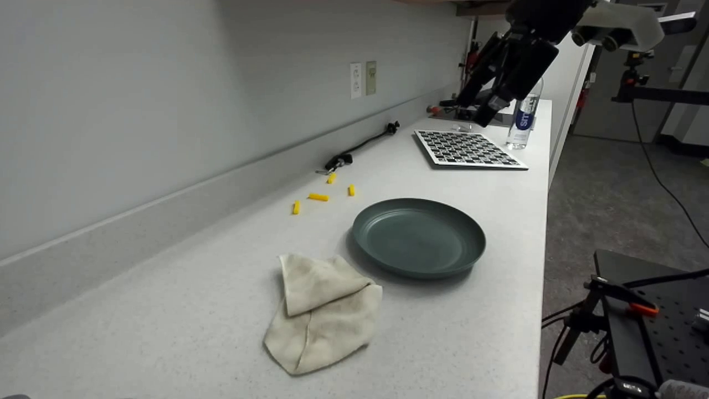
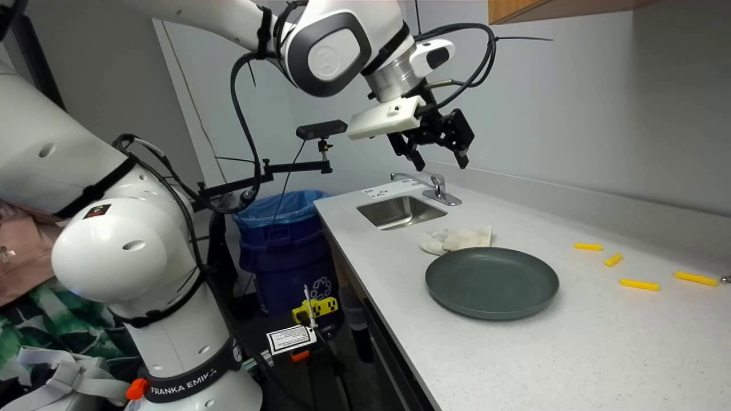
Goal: Use the towel to wipe the plate
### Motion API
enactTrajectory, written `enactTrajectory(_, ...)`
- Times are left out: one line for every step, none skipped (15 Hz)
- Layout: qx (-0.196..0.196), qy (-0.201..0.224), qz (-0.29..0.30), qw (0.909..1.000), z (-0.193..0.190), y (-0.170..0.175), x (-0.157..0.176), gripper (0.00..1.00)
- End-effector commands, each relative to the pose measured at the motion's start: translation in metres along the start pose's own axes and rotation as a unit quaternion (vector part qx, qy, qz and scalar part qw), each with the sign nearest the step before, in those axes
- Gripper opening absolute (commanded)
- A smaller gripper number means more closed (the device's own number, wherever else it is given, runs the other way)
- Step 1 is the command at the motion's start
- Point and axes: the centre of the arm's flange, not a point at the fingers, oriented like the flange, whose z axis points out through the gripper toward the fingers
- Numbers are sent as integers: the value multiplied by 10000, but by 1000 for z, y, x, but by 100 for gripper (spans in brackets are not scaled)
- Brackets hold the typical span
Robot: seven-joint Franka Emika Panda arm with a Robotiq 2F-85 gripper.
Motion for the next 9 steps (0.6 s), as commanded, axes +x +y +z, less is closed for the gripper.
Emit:
enactTrajectory(-7,49,15,10000,-5,-2,0,100)
enactTrajectory(-9,80,22,10000,-9,-3,-2,100)
enactTrajectory(-9,95,27,10000,-11,-4,-3,100)
enactTrajectory(-9,101,29,9999,-11,-5,-4,100)
enactTrajectory(-8,101,31,9999,-12,-5,-4,100)
enactTrajectory(-7,100,33,9999,-12,-5,-4,100)
enactTrajectory(-7,100,34,9999,-11,-5,-4,100)
enactTrajectory(-7,100,34,9999,-11,-5,-4,100)
enactTrajectory(-7,100,34,9999,-11,-5,-4,100)
